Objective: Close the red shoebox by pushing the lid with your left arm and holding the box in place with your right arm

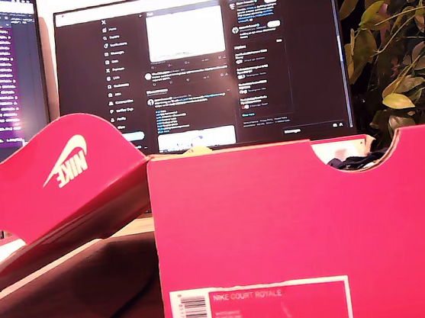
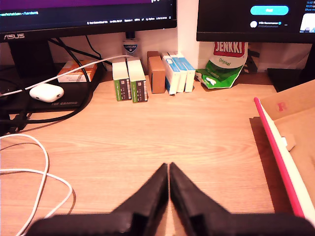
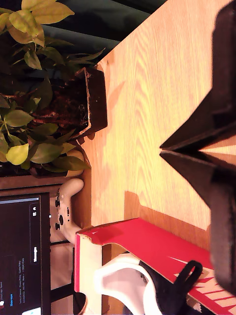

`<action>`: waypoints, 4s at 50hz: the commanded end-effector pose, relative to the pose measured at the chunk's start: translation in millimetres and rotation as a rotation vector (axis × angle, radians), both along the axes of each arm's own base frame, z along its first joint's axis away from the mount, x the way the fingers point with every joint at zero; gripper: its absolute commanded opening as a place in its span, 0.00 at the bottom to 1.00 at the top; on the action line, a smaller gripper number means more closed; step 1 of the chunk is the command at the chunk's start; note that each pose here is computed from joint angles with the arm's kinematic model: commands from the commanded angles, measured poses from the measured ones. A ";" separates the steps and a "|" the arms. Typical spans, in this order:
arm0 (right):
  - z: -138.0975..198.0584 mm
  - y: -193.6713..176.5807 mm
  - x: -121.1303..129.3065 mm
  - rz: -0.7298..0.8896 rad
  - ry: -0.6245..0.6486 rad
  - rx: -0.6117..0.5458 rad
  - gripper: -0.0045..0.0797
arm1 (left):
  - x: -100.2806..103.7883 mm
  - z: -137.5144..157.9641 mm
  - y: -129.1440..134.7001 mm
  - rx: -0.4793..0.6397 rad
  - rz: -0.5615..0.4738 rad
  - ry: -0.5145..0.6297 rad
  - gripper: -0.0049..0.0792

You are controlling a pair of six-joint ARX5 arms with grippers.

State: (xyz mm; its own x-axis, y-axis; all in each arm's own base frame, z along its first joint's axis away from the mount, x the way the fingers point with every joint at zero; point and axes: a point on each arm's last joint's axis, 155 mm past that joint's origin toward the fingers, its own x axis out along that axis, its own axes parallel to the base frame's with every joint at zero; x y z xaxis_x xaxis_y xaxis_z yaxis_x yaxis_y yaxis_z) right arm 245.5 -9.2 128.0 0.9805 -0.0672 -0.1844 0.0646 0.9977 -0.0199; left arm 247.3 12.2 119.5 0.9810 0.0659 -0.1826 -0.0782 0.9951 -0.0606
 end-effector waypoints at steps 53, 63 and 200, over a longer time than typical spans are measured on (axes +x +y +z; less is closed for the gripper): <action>13.7 35.0 -2.5 0.103 0.071 0.401 0.04 | -5.1 2.5 -63.4 -0.472 -0.255 0.078 0.04; -17.7 48.4 0.3 0.129 0.245 0.452 0.04 | -7.2 -24.7 -73.0 -0.516 -0.274 0.225 0.04; -62.1 164.3 -5.7 0.664 0.589 0.600 0.04 | -0.8 158.4 -229.0 -0.885 -0.906 0.125 0.04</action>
